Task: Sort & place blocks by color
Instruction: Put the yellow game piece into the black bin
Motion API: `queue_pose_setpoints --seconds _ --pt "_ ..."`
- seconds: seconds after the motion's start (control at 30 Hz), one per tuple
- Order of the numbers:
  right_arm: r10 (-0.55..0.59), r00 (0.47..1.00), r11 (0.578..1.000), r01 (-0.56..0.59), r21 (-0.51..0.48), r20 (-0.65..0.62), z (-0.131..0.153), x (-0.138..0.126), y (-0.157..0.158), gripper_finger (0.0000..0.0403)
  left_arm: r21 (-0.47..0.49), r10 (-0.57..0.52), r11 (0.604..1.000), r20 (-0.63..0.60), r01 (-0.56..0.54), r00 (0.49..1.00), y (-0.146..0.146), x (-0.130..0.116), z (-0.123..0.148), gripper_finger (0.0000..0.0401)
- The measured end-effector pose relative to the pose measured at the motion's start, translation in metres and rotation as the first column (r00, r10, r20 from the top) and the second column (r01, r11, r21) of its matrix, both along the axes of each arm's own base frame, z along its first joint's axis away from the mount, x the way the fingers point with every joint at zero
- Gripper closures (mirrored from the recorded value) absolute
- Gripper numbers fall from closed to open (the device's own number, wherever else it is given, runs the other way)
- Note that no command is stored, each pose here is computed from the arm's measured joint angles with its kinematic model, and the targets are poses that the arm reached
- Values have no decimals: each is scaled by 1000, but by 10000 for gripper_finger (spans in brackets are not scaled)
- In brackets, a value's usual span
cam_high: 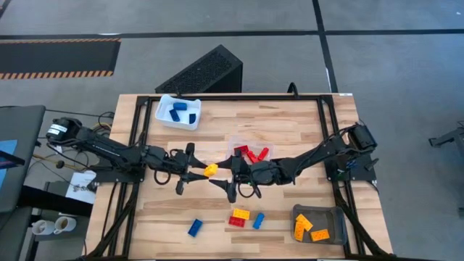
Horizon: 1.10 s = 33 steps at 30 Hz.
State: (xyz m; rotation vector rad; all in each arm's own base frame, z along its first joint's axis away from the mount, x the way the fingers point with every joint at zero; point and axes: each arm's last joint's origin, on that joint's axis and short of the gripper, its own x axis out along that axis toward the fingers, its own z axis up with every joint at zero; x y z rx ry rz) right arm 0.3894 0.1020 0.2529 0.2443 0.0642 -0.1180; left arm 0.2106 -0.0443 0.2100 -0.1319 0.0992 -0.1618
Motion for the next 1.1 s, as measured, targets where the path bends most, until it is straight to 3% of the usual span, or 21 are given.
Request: queue_pose_setpoints --seconds 0.17,0.5,0.83,0.97,1.1 --pt "-1 1000 1000 1 2 7 1 0 0 107 0 -3 1000 1 3 1000 0 0 0 300" --pt "-28 1000 999 28 38 -15 -2 2 -10 171 -29 -23 999 1 23 1000 -2 0 1 300" --pt "-22 1000 1000 22 -19 -14 -1 1 -4 289 -17 -15 1000 -2 15 1000 -2 -1 0 300" --pt "-16 1000 1000 16 -27 -15 -1 1 -4 290 -22 -15 1000 -5 15 1000 -2 -1 0 295" --pt "2 999 999 -5 -53 -45 -1 -1 -2 285 -58 -5 998 -10 4 1000 -2 -1 0 244"
